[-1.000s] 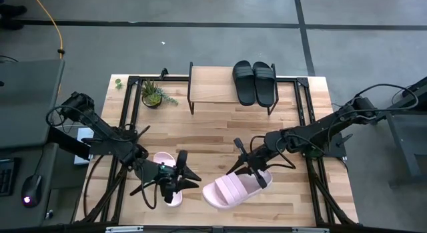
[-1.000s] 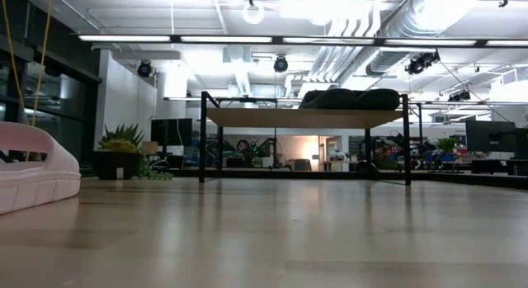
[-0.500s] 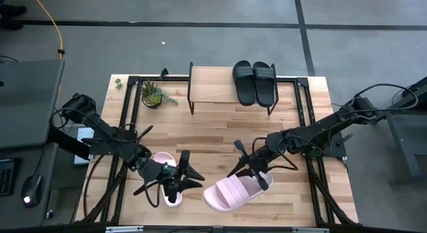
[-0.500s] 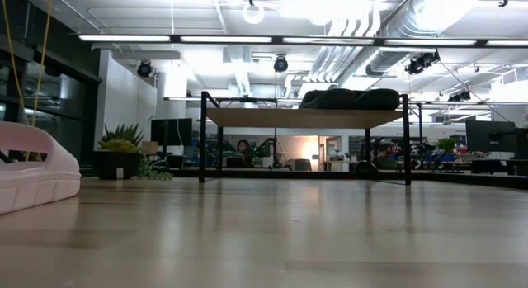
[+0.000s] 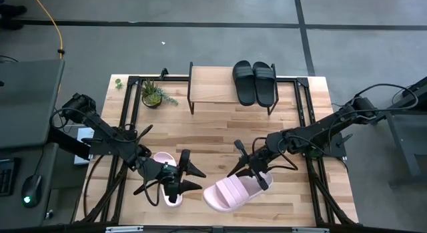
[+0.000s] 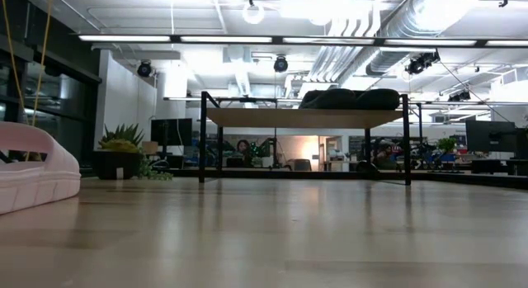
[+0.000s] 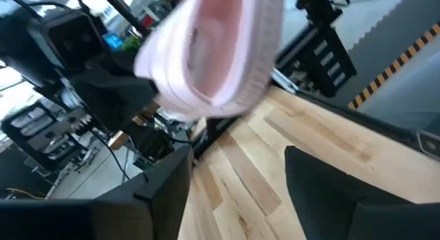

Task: Pick and place slides into the shelf
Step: Put the right pink slipper on the shelf

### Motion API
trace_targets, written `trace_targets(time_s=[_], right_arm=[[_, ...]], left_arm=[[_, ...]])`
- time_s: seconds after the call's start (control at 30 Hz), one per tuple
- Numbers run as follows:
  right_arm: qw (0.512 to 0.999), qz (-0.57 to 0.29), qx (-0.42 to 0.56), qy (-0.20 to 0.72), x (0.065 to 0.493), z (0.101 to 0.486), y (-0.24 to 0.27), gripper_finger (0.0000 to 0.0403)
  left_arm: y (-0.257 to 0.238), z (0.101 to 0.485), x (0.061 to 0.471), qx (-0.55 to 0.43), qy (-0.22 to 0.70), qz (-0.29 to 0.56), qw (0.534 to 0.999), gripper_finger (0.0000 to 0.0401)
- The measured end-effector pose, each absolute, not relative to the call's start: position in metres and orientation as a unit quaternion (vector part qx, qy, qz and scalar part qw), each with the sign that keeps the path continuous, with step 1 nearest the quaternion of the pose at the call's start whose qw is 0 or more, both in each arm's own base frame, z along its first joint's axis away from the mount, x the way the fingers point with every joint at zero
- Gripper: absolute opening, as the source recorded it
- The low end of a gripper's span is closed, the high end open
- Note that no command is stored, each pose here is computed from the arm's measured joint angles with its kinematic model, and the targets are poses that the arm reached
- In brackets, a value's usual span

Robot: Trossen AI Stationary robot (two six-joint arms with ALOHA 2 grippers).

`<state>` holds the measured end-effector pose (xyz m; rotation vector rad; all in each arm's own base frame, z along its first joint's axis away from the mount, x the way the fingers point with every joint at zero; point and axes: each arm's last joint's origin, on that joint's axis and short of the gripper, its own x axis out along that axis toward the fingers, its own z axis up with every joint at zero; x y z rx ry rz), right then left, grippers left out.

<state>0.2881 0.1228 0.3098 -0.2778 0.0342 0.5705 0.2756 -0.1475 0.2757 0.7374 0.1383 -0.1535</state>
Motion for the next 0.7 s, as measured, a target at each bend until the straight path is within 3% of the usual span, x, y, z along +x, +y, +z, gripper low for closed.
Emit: trace_targets(time_s=[0.17, 0.7], right_arm=[[0.949, 0.279, -0.148, 0.014, 0.290, 0.308, 0.123, 0.0000], [0.948, 0.276, -0.159, -0.003, 0.298, 0.304, 0.124, 0.0000]], left_arm=[[-0.148, 0.280, 0.276, 0.345, 0.047, -0.078, 0.934, 0.0229], [-0.151, 0.282, 0.276, 0.329, 0.022, -0.115, 0.937, 0.0205]])
